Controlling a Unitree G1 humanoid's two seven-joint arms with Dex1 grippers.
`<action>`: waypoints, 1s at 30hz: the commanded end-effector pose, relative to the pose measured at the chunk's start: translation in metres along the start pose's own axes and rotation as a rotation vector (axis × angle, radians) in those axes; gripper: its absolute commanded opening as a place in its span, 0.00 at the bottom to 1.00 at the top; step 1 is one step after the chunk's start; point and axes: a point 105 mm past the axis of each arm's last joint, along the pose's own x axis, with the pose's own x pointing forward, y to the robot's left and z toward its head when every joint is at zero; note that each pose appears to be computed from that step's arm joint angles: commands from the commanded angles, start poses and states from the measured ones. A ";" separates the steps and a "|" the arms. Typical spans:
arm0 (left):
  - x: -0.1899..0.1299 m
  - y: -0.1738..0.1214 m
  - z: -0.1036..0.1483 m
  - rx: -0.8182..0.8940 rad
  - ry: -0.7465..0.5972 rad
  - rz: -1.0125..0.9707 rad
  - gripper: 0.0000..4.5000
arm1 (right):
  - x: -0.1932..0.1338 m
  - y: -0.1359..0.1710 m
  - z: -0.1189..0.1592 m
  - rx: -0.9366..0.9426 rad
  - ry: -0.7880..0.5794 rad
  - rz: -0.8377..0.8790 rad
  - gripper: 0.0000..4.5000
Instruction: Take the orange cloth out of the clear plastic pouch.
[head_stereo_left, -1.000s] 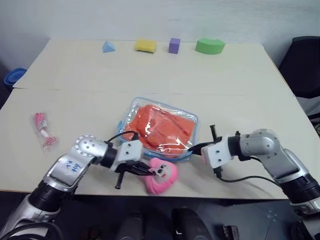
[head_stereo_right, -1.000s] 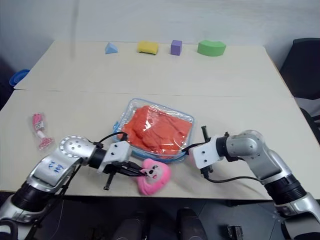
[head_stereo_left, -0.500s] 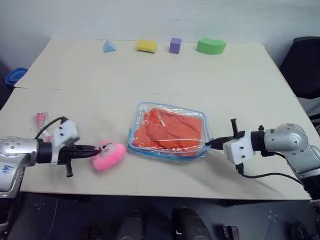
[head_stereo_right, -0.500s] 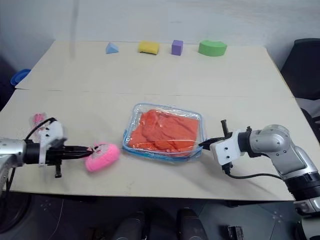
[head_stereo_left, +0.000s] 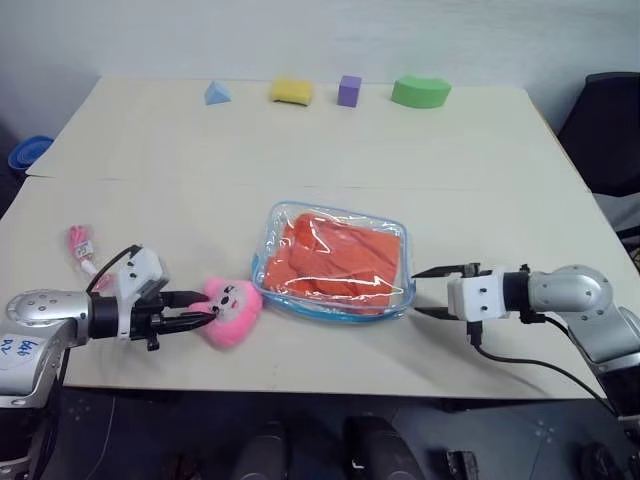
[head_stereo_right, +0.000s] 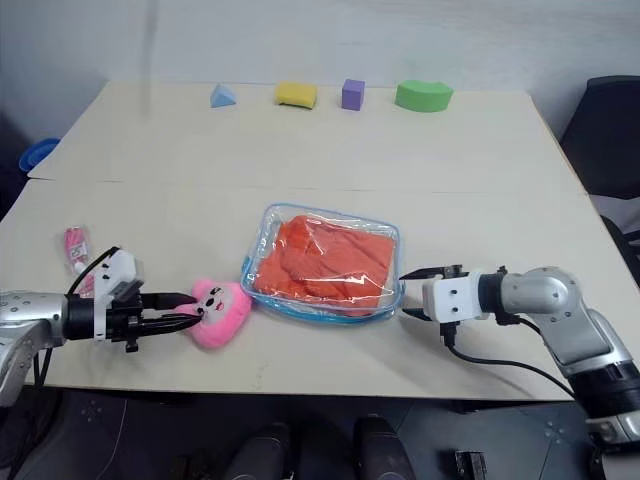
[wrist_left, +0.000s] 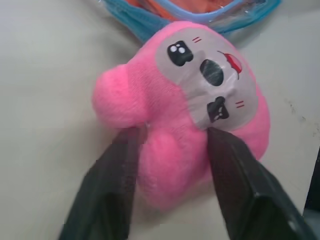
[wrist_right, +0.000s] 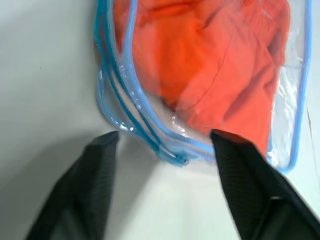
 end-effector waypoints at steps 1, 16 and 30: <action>-0.030 0.005 0.030 -0.023 -0.098 0.013 0.57 | -0.021 -0.006 0.023 0.106 -0.056 -0.048 0.90; 0.084 -0.040 0.087 0.811 0.128 -0.318 0.57 | -0.022 0.029 0.069 0.488 -0.197 -0.008 0.90; 0.117 -0.030 0.077 0.972 0.152 -0.327 0.48 | -0.017 0.039 0.072 0.523 -0.183 -0.039 0.91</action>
